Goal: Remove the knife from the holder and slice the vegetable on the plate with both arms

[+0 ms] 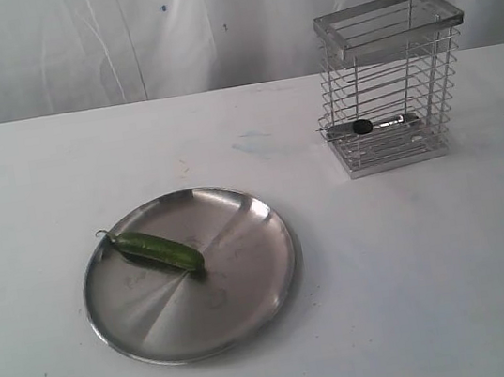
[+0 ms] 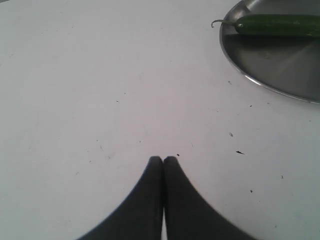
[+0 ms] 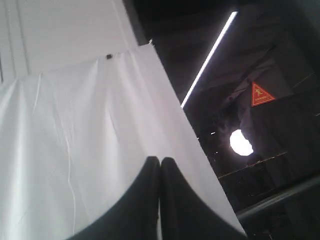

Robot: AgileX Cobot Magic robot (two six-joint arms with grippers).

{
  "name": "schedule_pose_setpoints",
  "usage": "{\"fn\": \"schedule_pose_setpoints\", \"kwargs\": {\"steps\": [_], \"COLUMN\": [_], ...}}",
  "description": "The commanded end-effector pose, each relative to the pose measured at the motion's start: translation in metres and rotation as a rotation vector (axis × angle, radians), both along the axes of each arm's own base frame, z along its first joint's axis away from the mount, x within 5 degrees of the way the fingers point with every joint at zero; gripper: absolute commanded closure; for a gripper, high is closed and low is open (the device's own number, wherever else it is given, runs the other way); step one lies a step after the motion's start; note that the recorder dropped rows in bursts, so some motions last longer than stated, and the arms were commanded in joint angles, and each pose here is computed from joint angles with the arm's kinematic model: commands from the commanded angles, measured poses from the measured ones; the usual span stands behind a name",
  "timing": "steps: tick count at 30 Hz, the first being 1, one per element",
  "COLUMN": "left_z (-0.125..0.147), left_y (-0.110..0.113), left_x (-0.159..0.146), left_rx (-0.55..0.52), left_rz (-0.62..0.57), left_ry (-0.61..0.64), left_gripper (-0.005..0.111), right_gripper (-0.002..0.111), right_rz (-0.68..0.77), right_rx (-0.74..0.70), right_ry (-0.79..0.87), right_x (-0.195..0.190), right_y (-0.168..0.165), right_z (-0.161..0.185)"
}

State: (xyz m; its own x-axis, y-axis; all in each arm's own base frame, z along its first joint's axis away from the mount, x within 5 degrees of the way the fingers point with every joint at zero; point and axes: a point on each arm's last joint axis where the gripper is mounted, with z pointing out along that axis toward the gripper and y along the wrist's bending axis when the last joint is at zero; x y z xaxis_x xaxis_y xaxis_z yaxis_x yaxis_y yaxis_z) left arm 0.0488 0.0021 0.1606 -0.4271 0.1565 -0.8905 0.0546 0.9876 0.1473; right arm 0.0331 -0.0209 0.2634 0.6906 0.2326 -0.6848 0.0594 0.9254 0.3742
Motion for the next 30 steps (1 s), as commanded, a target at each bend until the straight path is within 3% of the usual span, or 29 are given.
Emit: {"fn": "schedule_pose_setpoints", "kwargs": {"steps": [1, 4, 9, 11, 13, 15, 17, 23, 26, 30], "left_z": [-0.001, -0.001, -0.001, -0.001, -0.001, -0.001, -0.001, -0.001, -0.001, -0.001], "left_y": [0.0, 0.0, 0.0, 0.0, 0.0, 0.0, 0.0, 0.0, 0.0, 0.0], "left_x": [0.0, 0.0, 0.0, 0.0, 0.0, 0.0, 0.0, 0.0, 0.0, 0.0], "left_rx": [-0.002, -0.002, -0.002, -0.002, -0.002, -0.002, -0.002, -0.002, -0.002, -0.002], "left_rz": [0.0, 0.0, 0.0, 0.0, 0.0, 0.0, 0.0, 0.0, 0.0, 0.0], "left_ry": [-0.002, -0.002, -0.002, -0.002, -0.002, -0.002, -0.002, -0.002, -0.002, -0.002], "left_gripper": [0.107, 0.107, 0.107, 0.107, 0.107, 0.107, 0.107, 0.107, 0.107, 0.107], "right_gripper": [0.108, 0.108, 0.108, 0.108, 0.108, 0.108, 0.108, 0.108, 0.108, 0.108], "right_rz": [-0.04, -0.066, -0.091, -0.107, -0.129, -0.11, -0.074, 0.041, 0.164, 0.405], "right_rx": [0.087, 0.032, -0.24, -0.339, -0.427, -0.432, -0.38, -0.394, -0.29, -0.331], "right_ry": [-0.159, -0.267, -0.484, -0.482, -0.372, -0.121, 0.187, 1.351, 1.681, 1.75], "right_x": [-0.007, -0.007, -0.005, 0.005, 0.027, 0.066, 0.106, 0.184, 0.198, 0.206], "right_y": [-0.008, -0.008, 0.007, 0.011, 0.013, 0.006, -0.004, -0.029, -0.031, -0.007], "right_z": [0.029, 0.075, 0.171, 0.205, 0.23, 0.235, 0.219, 0.086, 0.039, 0.04]}}
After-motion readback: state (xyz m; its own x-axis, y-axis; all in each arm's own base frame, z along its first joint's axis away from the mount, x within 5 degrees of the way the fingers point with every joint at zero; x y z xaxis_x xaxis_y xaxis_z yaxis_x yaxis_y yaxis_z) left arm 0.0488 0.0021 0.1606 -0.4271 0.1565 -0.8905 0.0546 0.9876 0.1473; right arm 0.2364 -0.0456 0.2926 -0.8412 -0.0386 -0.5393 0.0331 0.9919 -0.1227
